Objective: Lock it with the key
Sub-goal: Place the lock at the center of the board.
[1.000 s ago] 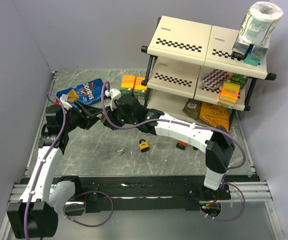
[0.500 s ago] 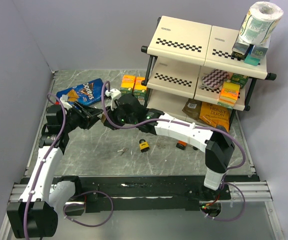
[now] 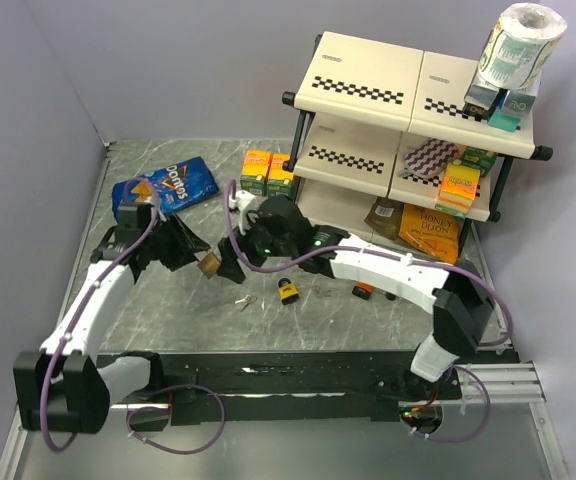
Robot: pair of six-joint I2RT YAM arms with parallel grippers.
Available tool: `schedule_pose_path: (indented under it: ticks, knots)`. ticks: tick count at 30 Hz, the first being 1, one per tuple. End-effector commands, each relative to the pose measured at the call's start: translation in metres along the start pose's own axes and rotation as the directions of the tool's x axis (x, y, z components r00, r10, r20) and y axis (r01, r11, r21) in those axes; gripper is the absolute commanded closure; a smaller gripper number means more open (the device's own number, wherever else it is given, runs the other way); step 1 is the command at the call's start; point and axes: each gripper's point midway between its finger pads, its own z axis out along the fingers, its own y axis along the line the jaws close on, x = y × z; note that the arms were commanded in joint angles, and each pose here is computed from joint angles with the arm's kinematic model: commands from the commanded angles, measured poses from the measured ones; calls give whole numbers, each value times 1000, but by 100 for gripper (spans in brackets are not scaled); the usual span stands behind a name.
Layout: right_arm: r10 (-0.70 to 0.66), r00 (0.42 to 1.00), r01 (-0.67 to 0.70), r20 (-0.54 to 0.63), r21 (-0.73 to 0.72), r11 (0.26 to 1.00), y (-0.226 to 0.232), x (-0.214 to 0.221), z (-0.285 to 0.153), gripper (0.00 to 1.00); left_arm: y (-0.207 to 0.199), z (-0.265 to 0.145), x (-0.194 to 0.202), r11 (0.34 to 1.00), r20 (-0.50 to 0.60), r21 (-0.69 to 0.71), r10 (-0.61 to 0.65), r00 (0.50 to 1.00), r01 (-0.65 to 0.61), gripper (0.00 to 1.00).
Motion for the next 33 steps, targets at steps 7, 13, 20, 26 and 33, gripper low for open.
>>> schedule_pose_path:
  ticks: [7,13,20,26,33]
  knots:
    - [-22,1000,20,19,62,998,-48,22,-78,0,22,37,32,916,-161,-201,318,934,-346,99]
    - [4,1000,-6,19,104,995,-71,39,-102,0,22,59,50,851,-255,-242,407,877,-465,99]
    - [13,1000,-17,26,128,992,-78,44,-110,0,49,80,64,786,-374,-312,415,830,-534,99]
    - [19,999,-23,29,137,990,-83,44,-111,0,66,84,65,734,-411,-368,422,808,-571,99]
    - [24,999,-28,31,139,990,-84,43,-111,0,73,80,79,734,-423,-359,423,801,-577,98]
